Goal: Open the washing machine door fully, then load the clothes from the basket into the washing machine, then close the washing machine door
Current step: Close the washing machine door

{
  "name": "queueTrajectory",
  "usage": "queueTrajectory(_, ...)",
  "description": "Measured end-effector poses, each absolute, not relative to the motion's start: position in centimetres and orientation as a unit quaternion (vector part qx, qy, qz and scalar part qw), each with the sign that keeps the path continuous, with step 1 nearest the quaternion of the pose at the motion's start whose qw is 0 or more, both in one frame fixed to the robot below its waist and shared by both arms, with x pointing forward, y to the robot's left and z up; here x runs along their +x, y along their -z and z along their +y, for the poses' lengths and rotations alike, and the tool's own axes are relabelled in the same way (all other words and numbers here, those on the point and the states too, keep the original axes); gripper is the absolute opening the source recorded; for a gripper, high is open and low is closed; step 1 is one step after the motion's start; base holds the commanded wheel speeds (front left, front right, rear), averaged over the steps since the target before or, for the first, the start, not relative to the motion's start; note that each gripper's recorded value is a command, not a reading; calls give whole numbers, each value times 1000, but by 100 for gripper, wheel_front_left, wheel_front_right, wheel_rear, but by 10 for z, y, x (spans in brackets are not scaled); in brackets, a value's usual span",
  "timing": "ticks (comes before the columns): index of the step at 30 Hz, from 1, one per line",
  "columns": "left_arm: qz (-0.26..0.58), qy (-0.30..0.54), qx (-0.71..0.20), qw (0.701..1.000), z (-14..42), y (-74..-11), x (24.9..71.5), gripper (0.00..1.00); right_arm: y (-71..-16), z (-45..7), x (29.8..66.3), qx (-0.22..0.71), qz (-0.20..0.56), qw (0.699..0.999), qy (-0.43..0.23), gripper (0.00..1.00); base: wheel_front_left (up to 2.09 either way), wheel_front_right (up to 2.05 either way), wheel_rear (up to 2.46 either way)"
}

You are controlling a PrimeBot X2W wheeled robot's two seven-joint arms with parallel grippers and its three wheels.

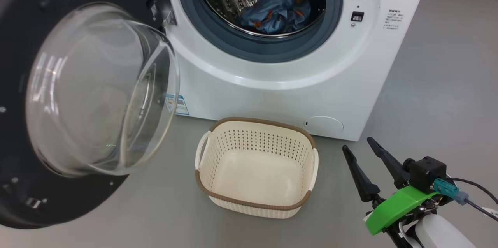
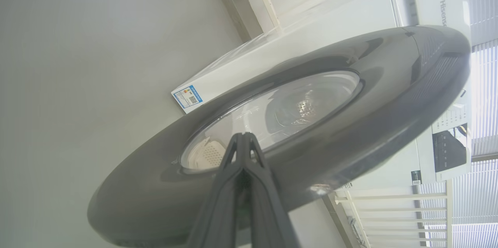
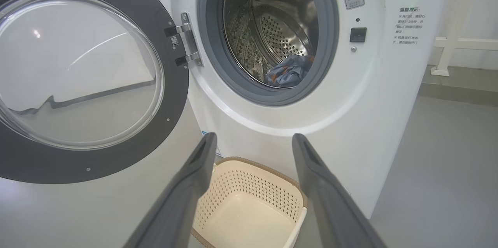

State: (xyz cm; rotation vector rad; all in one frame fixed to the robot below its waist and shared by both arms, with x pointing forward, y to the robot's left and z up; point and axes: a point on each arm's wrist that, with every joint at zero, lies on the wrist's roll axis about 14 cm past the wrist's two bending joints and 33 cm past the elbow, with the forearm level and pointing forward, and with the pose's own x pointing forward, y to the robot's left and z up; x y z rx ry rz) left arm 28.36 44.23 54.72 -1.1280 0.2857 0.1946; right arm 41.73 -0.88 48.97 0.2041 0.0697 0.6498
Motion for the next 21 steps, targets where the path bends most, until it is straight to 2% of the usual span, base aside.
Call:
queueTrajectory(13,159,37,-531,832,375,-559,280,0,-507,-3,405,111,16,940,-323,100,0,0,0)
queueTrajectory(21,179,97,-518,831,336,-570,295,0,-506,-15,400,116,16,945,-307,100,0,0,0)
